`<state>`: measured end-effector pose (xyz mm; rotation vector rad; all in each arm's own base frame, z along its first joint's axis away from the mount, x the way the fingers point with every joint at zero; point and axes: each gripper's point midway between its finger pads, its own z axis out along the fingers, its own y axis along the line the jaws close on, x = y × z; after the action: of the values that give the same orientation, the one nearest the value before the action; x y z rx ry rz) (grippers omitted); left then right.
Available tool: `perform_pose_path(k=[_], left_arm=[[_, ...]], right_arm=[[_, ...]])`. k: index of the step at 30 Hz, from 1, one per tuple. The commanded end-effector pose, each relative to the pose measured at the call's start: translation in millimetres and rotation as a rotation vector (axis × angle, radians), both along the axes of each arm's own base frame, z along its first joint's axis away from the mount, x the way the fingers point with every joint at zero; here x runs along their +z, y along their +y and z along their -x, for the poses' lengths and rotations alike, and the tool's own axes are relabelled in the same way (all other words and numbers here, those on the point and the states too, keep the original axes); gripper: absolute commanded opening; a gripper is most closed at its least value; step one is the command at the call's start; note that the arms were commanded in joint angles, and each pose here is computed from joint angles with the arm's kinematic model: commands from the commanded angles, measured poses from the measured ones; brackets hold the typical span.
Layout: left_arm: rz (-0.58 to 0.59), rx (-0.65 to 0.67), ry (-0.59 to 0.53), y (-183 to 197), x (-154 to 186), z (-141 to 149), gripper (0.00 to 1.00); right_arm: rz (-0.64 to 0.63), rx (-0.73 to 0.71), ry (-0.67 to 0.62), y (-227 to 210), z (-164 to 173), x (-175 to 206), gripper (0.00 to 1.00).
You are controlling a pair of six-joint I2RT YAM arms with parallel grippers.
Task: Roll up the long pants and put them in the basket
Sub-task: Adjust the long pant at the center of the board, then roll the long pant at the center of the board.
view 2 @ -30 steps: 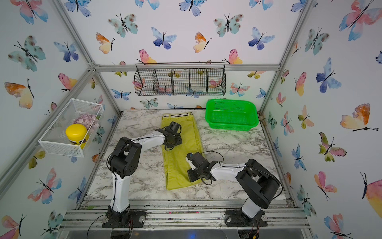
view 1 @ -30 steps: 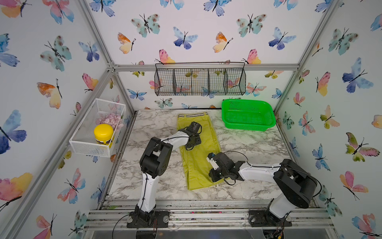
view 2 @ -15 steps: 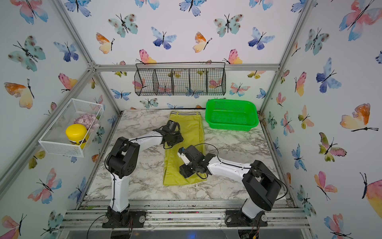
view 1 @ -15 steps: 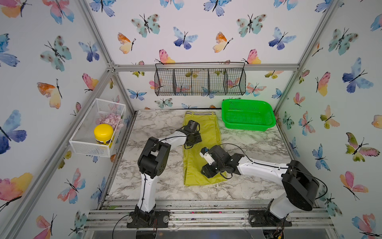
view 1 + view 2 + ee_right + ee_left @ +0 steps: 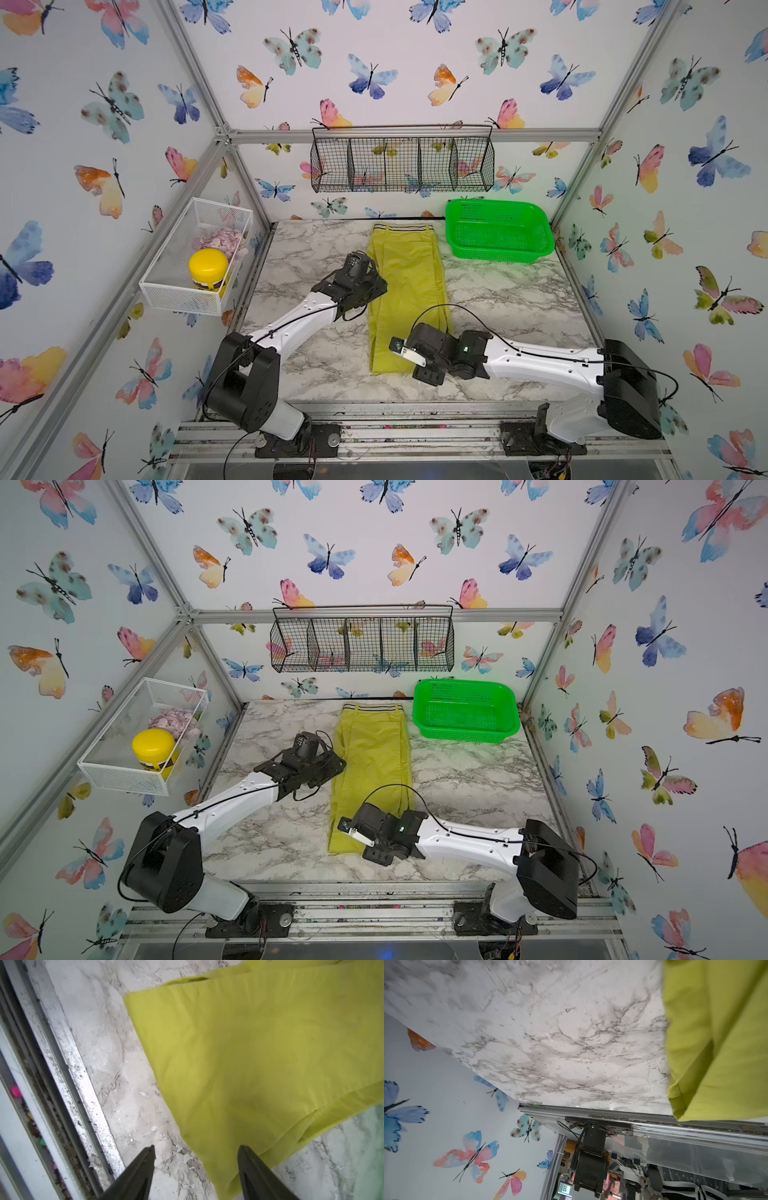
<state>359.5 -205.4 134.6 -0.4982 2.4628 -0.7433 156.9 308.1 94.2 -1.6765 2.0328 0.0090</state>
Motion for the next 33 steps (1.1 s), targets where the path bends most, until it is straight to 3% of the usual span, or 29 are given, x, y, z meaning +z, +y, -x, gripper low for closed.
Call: perform_pose_path(k=[1, 8, 17, 22, 25, 28, 30, 33], left_arm=[[0.083, 0.063, 0.075, 4.6, -15.1, 18.2, 0.51], [0.201, 0.096, 0.137, -3.7, -38.0, 29.3, 0.51], [0.307, 0.07, 0.14, -20.7, -24.4, 24.8, 0.51], [0.31, 0.06, 0.234, -25.9, -56.8, 36.1, 0.51], [0.289, 0.051, 0.307, -26.3, -83.2, 45.5, 0.5], [0.23, 0.039, 0.353, -23.0, -107.9, 50.6, 0.49], [0.199, 0.02, 0.389, -22.6, -122.2, 53.3, 0.48], [0.162, -0.004, 0.436, -22.5, -137.1, 57.2, 0.46]], right_arm=[[0.076, 0.048, -0.158, -3.4, -7.2, 0.0, 0.67], [0.185, 0.13, -0.249, 12.3, 3.6, -44.1, 0.67], [0.243, 0.148, -0.268, 15.9, 1.8, -73.4, 0.66], [0.295, 0.145, -0.292, 12.7, -3.0, -87.3, 0.65], [0.308, 0.15, -0.284, 15.4, -2.9, -93.4, 0.56], [0.325, 0.155, -0.272, 18.4, -2.5, -97.4, 0.26], [0.331, 0.154, -0.267, 21.0, -2.7, -96.8, 0.12], [0.323, 0.162, -0.238, 26.7, 0.8, -91.5, 0.04]])
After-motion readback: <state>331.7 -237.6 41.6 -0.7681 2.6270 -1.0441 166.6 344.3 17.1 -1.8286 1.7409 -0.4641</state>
